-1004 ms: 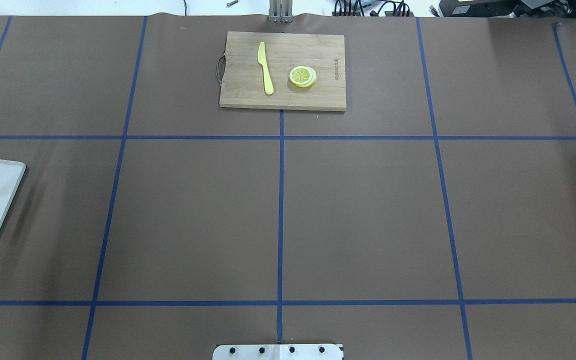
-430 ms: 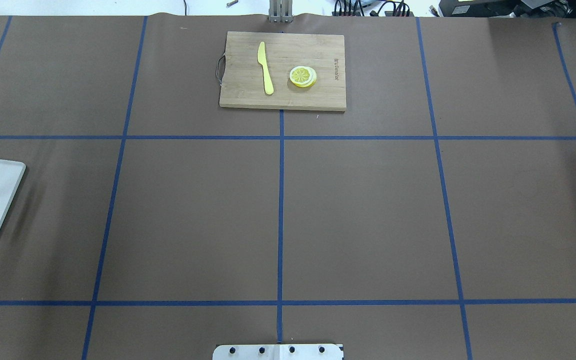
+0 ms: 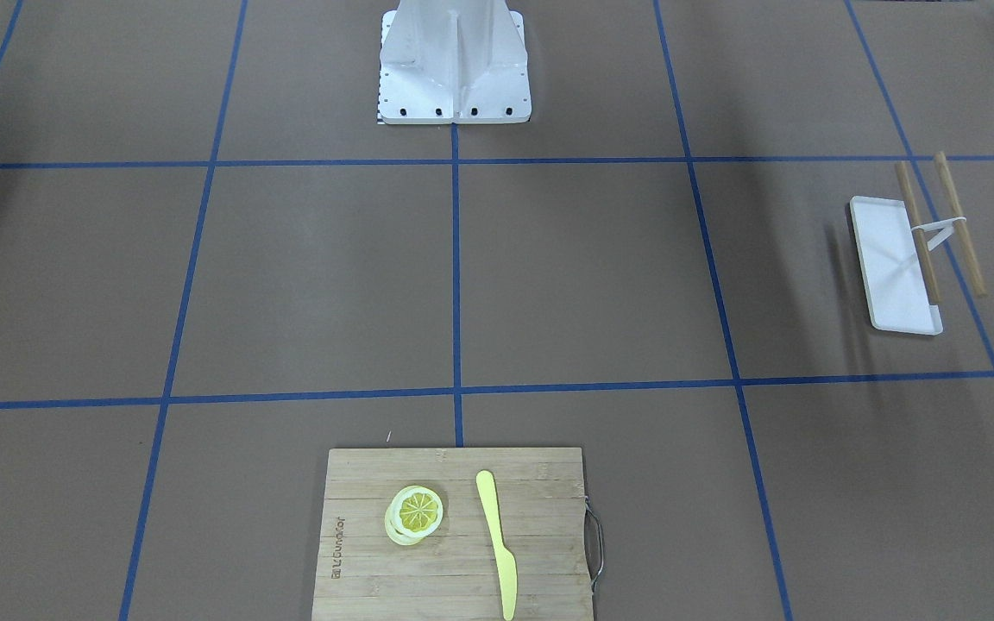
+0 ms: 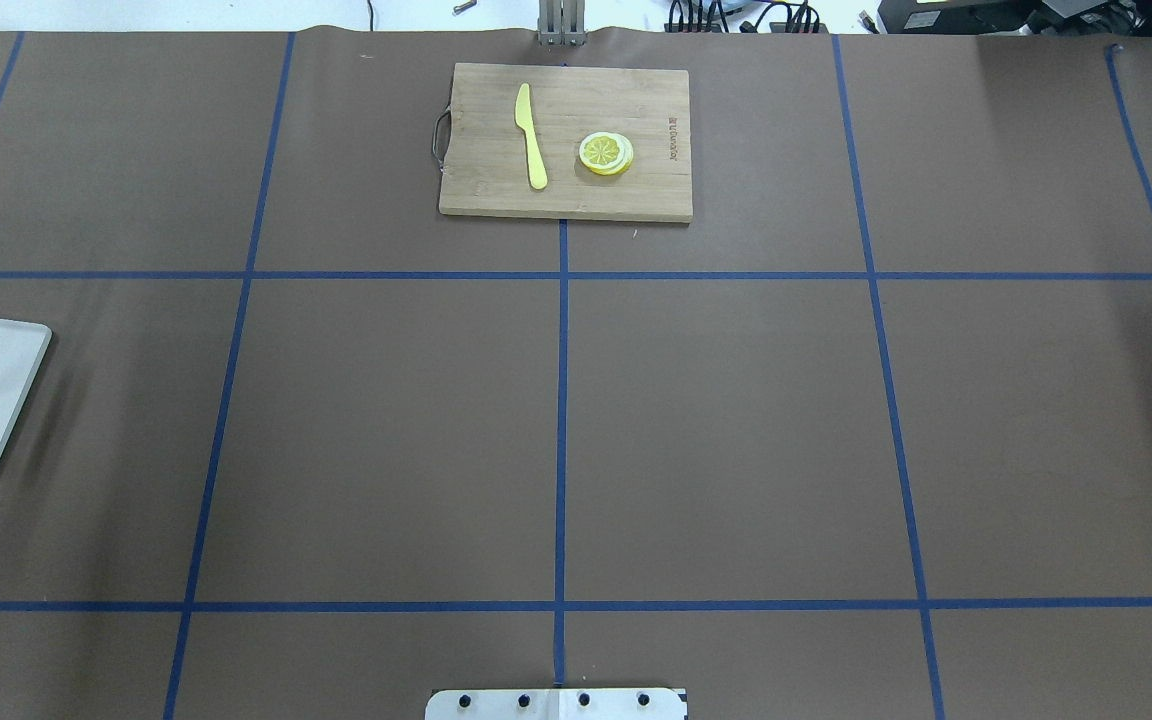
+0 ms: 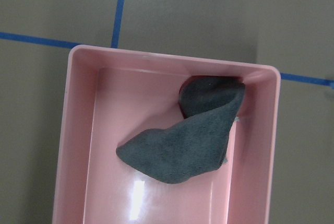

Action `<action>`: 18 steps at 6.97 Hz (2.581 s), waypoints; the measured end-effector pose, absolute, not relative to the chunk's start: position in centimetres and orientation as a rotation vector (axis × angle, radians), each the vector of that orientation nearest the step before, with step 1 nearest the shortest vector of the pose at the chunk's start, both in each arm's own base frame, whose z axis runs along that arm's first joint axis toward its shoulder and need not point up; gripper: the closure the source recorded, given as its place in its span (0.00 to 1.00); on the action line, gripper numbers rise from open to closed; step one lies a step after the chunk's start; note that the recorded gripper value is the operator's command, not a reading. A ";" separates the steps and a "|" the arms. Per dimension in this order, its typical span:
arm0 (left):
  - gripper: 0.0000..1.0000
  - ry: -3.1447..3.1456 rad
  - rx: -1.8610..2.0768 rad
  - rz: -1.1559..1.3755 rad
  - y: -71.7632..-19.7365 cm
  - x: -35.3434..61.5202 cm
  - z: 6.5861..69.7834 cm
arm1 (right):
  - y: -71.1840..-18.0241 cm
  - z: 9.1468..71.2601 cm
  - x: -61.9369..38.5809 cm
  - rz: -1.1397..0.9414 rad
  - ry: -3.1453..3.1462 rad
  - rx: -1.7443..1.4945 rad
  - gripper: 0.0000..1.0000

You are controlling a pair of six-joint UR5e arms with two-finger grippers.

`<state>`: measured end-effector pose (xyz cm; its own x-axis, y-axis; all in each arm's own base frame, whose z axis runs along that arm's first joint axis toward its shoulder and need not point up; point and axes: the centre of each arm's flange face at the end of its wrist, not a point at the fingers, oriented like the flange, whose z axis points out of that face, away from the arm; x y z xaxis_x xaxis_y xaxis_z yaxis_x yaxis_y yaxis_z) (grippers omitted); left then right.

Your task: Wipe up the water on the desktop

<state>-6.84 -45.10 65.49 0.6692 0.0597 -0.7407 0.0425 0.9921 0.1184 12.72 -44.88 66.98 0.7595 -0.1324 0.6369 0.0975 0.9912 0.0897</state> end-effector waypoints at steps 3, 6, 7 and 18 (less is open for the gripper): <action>0.01 0.838 0.122 0.007 -44.7 -6.8 65.9 | -44.5 68.4 9.4 -0.138 -0.759 0.000 0.00; 0.01 0.837 0.114 0.003 -44.5 -6.9 66.2 | -44.8 66.1 9.5 -0.104 -0.703 0.018 0.00; 0.01 0.837 0.113 0.003 -44.5 -6.9 66.3 | -44.9 65.6 9.6 -0.107 -0.686 0.026 0.00; 0.01 0.832 0.109 0.003 -44.3 -6.8 66.5 | -44.8 64.5 9.9 -0.125 -0.681 0.088 0.00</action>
